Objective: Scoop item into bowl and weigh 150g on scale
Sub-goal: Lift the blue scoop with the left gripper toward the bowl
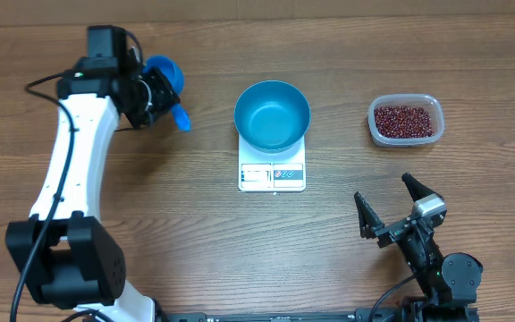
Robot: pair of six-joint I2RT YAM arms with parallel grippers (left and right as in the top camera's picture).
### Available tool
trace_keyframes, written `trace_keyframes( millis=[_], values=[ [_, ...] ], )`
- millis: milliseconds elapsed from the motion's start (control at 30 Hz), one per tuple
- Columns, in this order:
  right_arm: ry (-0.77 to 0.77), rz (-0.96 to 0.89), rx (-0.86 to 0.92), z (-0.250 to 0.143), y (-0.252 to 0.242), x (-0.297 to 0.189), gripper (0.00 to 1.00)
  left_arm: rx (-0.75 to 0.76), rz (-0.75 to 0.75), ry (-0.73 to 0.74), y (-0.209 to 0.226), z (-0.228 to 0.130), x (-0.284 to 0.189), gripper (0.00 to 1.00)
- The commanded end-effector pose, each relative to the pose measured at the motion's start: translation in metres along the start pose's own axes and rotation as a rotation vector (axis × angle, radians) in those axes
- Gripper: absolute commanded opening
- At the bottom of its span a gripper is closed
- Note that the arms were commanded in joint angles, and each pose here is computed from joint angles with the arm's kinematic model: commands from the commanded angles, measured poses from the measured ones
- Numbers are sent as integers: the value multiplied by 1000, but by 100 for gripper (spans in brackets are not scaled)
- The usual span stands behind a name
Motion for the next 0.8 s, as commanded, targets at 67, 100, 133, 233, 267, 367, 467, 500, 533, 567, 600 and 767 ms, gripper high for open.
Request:
trace_keyframes(
  millis=[67, 100, 133, 233, 267, 367, 467, 500, 533, 567, 600, 767],
  values=[
    [1, 4, 1, -3, 1, 0, 100, -62, -268, 153, -30, -13, -24, 22],
    [1, 4, 1, -3, 1, 0, 100, -61, -295, 175, -33, -15, -25, 22],
    [1, 4, 1, -3, 1, 0, 100, -67, -329, 204, -37, -18, -27, 22],
    [2, 4, 1, -3, 1, 0, 100, -83, -373, 257, -44, -25, -28, 22],
    [1, 4, 1, -3, 1, 0, 100, -81, -391, 272, -46, -27, -29, 22],
    [1, 4, 1, -3, 1, 0, 100, -96, -432, 319, -51, -32, -32, 23],
    [2, -4, 0, -3, 0, 0, 100, -93, -475, 358, -56, -35, -35, 23],
    [2, -4, 0, -3, 0, 0, 100, -93, -486, 368, -57, -36, -36, 23],
    [2, -4, 0, -3, 0, 0, 100, -91, -499, 380, -58, -38, -37, 23],
    [1, -4, 0, -3, 0, 0, 100, -92, -512, 396, -59, -39, -39, 23],
    [2, -4, 0, -3, 0, 0, 100, -94, -519, 406, -60, -41, -39, 22],
    [-2, 1, 0, -2, 0, 0, 100, -87, -523, 409, -61, -42, -39, 22]
  ],
)
Point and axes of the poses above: each gripper's point midway between its finger pads, its own x axis out along the fingers, its own y axis along the line the jaws close on, z = x × y, the point moved 6 cm from there along -x, back along the fingers, and after that the axes turned 2 degrees about -x, right-handed, at the moved point
